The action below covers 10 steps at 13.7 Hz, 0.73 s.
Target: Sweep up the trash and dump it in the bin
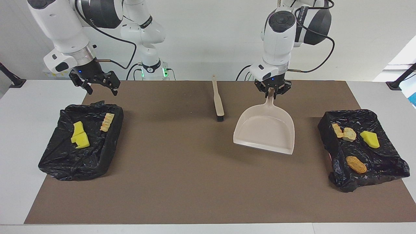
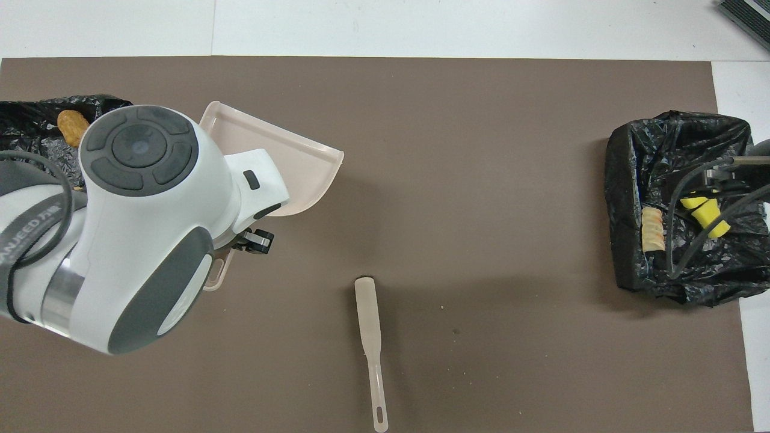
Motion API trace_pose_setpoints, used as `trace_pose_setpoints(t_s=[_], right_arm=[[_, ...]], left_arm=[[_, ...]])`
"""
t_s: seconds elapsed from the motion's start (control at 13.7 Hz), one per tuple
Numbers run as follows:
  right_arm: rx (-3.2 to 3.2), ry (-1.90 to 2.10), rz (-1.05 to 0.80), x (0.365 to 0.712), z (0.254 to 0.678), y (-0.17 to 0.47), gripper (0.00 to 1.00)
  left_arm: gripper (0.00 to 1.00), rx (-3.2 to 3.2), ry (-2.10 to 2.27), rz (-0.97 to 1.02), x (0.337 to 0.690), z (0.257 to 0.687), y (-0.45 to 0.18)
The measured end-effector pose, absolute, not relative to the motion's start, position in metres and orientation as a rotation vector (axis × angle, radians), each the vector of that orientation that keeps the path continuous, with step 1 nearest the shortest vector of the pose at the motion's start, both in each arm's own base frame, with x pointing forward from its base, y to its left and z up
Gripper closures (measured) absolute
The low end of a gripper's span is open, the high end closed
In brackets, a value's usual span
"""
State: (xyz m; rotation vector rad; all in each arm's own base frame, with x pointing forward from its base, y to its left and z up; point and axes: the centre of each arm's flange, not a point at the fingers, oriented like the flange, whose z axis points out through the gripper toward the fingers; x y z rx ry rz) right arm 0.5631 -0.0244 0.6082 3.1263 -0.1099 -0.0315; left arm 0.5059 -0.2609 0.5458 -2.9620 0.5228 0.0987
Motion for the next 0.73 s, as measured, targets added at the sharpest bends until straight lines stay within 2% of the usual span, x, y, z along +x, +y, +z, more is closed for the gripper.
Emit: trace_pose_setpoints(t_s=[0.37, 0.73], right_arm=[[3.126, -0.110, -0.031, 0.563, 0.608, -0.024, 0.00], [3.126, -0.110, -0.032, 0.563, 0.608, -0.024, 0.00]], left_arm=[[0.69, -3.094, 0.422, 0.024, 0.517, 0.534, -0.285], [0.69, -3.192, 0.106, -0.052, 0.541, 0.460, -0.364]])
